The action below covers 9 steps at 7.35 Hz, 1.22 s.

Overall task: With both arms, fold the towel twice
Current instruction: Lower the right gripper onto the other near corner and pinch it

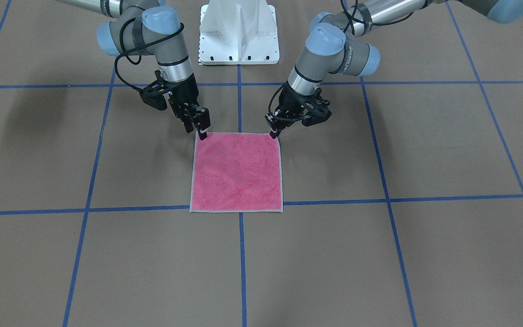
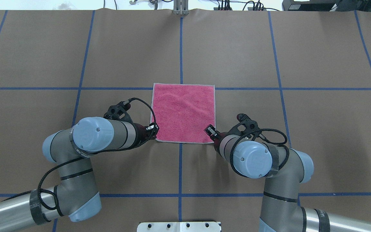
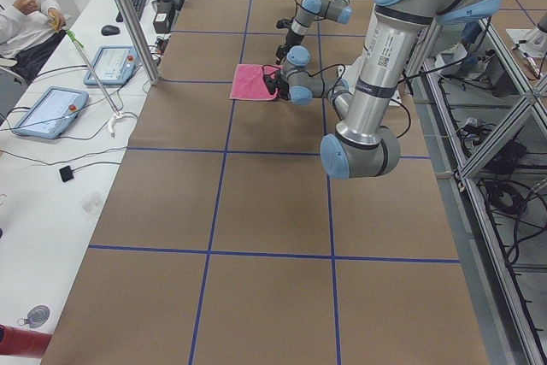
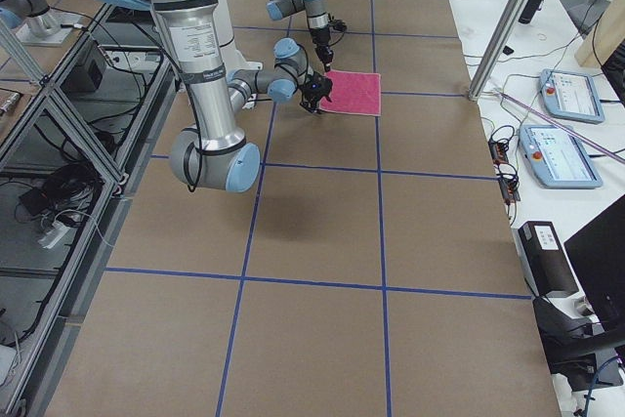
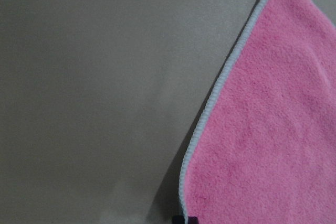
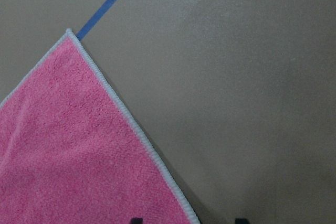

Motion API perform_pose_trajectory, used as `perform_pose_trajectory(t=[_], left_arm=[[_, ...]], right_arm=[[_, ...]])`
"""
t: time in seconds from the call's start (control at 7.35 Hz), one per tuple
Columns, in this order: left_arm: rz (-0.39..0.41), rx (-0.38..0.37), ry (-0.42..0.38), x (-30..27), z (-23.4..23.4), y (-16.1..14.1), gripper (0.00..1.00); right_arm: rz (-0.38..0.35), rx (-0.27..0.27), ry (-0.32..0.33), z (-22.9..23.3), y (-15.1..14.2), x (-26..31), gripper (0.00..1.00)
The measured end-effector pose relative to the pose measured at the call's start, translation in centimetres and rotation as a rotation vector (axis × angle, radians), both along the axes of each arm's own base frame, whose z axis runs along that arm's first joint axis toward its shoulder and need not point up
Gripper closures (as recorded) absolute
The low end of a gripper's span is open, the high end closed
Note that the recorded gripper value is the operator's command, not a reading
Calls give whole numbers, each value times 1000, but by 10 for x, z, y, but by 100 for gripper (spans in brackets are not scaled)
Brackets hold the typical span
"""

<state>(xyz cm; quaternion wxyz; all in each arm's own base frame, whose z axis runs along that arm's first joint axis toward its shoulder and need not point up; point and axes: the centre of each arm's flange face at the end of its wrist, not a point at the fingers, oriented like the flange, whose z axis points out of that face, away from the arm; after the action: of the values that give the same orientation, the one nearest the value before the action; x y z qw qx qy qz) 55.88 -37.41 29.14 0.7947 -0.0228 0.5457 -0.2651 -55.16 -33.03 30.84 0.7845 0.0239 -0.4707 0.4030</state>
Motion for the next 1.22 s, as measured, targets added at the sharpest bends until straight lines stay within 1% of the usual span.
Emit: perform_pose_trajectory(t=[0.14, 0.27, 0.41, 0.82, 0.95, 1.09, 1.22], left_arm=[[0, 0, 0, 0, 0, 0, 100], [0, 0, 1, 0, 0, 0, 100], [0, 0, 1, 0, 0, 0, 100], [0, 1, 3, -1, -2, 0, 100], [1, 1, 4, -1, -2, 0, 100], [1, 1, 4, -1, -2, 0, 100], [1, 1, 4, -1, -2, 1, 100]], right_arm=[[0, -3, -3, -1, 1, -1, 35], [0, -5, -4, -1, 2, -1, 40], [2, -9, -7, -1, 3, -2, 43], [8, -19, -14, -2, 6, -6, 44], [6, -19, -12, -1, 7, -7, 48], [6, -19, -12, -1, 8, -7, 66], [7, -20, -12, -1, 8, -7, 76]])
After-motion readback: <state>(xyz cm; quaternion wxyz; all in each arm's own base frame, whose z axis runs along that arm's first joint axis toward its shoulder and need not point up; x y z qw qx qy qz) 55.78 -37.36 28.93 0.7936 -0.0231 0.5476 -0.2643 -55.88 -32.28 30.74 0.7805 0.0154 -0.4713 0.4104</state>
